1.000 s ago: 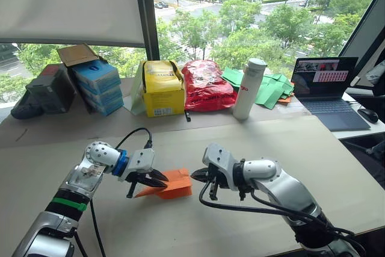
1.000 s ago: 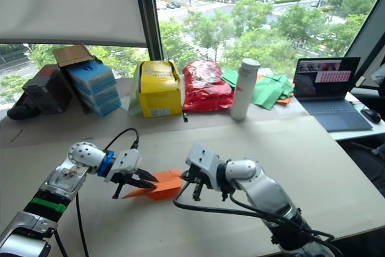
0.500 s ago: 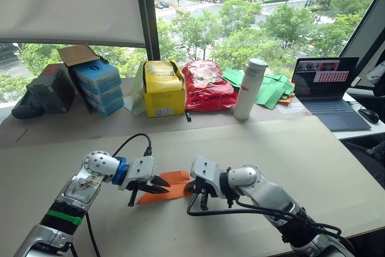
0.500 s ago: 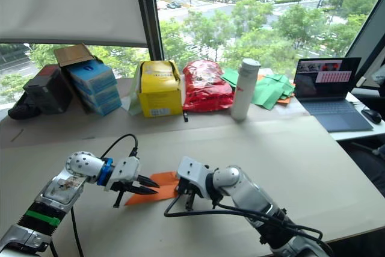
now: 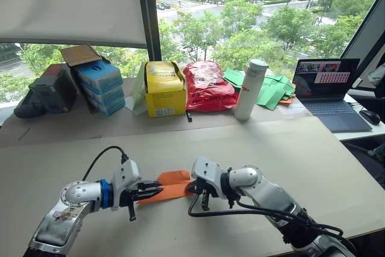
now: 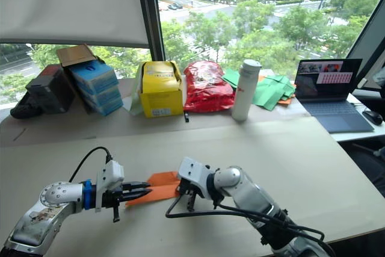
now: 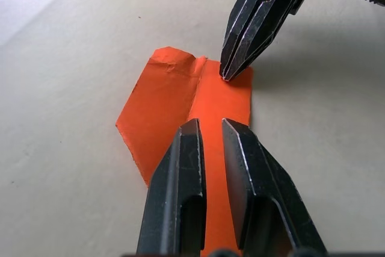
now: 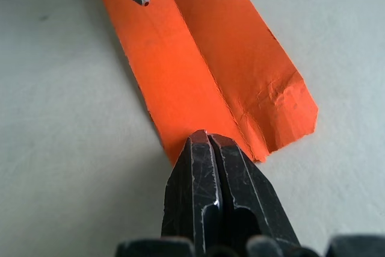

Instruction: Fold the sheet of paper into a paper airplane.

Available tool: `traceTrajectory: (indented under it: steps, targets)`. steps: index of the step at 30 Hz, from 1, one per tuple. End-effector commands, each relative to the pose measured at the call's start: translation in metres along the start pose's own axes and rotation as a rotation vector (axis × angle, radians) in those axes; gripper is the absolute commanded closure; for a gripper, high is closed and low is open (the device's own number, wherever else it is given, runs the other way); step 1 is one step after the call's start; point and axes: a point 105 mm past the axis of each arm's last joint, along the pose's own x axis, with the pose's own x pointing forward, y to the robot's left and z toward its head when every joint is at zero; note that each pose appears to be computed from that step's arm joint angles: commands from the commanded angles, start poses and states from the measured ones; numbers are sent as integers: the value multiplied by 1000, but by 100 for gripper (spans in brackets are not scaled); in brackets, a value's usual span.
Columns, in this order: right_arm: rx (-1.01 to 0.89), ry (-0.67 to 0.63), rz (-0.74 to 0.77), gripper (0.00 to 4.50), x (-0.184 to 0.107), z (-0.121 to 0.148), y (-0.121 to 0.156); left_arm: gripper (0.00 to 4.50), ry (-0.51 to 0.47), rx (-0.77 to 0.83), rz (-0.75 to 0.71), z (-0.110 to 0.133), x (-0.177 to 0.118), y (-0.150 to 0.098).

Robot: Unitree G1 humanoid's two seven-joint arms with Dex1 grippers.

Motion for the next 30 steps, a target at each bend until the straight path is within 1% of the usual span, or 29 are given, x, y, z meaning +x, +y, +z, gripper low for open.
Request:
traceTrajectory:
  steps: [1, 4, 8, 12, 19, 22, 30]
  targets:
    - [-23, -15, 8, 450, 0, 6, 1, 387, -41, -20, 5, 10, 2, -7]
    - [-27, -17, 10, 450, -1, 7, 1, 387, -9, -39, 1, 4, 4, -10]
    - [-34, -31, 5, 450, -2, 12, -1, 387, 55, -26, -5, -10, 5, -14]
    - [-38, -45, -9, 450, -3, 17, -5, 387, 66, -41, -7, -16, 6, -16]
    - [-25, -78, -30, 450, -6, 26, -10, 387, 74, -52, 3, -21, 3, -13]
    - [-9, -117, -56, 450, -13, 35, -19, 387, 99, -49, 1, -26, 2, -13]
    - [27, -183, -111, 450, -27, 52, -42, 387, 118, -41, -7, -33, 2, -13]
